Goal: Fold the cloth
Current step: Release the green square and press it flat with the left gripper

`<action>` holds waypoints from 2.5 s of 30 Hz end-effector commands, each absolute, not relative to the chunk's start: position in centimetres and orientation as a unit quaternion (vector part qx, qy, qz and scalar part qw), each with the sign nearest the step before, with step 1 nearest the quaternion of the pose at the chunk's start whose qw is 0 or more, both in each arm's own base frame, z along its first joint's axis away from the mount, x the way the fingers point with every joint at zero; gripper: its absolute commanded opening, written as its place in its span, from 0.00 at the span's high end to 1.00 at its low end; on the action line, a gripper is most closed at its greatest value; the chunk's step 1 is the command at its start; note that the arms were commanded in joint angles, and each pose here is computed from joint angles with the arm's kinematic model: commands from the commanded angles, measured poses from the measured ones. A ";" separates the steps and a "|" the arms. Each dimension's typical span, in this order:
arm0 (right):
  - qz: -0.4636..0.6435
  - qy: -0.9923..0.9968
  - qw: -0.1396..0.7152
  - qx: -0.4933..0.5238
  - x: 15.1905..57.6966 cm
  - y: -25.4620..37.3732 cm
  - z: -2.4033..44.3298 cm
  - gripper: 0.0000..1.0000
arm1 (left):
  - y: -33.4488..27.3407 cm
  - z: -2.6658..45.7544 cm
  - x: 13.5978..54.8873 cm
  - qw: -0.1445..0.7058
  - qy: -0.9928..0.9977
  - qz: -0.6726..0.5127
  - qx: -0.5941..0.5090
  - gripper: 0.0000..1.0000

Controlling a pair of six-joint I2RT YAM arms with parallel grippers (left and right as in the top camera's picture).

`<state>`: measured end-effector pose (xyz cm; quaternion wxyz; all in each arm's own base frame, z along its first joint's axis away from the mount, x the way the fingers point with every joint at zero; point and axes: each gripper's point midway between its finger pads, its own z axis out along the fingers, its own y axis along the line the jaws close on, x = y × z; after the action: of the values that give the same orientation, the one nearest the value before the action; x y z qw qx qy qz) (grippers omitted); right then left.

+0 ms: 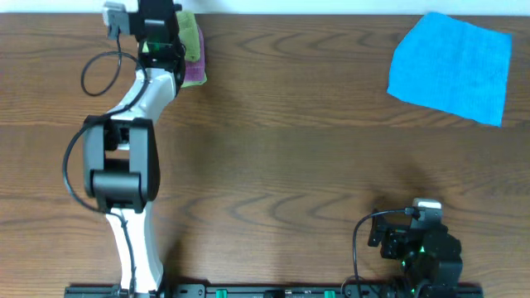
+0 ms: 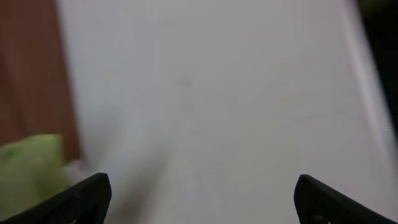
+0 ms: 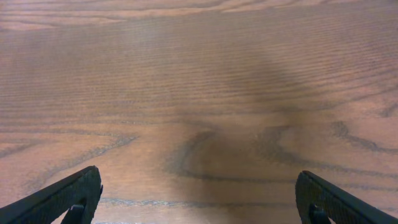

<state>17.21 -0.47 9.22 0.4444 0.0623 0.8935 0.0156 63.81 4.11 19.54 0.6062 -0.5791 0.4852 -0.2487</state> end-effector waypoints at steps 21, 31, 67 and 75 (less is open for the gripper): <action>0.020 0.893 0.444 0.070 17.2 -0.5 9.1 0.01 | 4.1 13.1 63.3 0.537 0.538 -0.214 -0.613 0.05; 0.020 0.893 0.444 0.070 17.2 -0.5 9.1 0.01 | 2.1 19.4 64.5 0.571 0.523 -0.294 -0.560 0.05; 0.020 0.893 0.444 0.070 17.2 -0.5 9.1 0.01 | 3.6 13.2 50.8 0.350 0.583 -0.083 -0.729 0.05; 0.020 0.893 0.444 0.070 17.2 -0.5 9.1 0.01 | 3.9 13.1 55.4 0.406 0.558 -0.135 -0.711 0.05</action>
<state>17.20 -0.46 9.19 0.4441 0.0622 0.8937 0.0157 54.65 3.33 15.59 0.4052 -0.7134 0.5504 -0.1550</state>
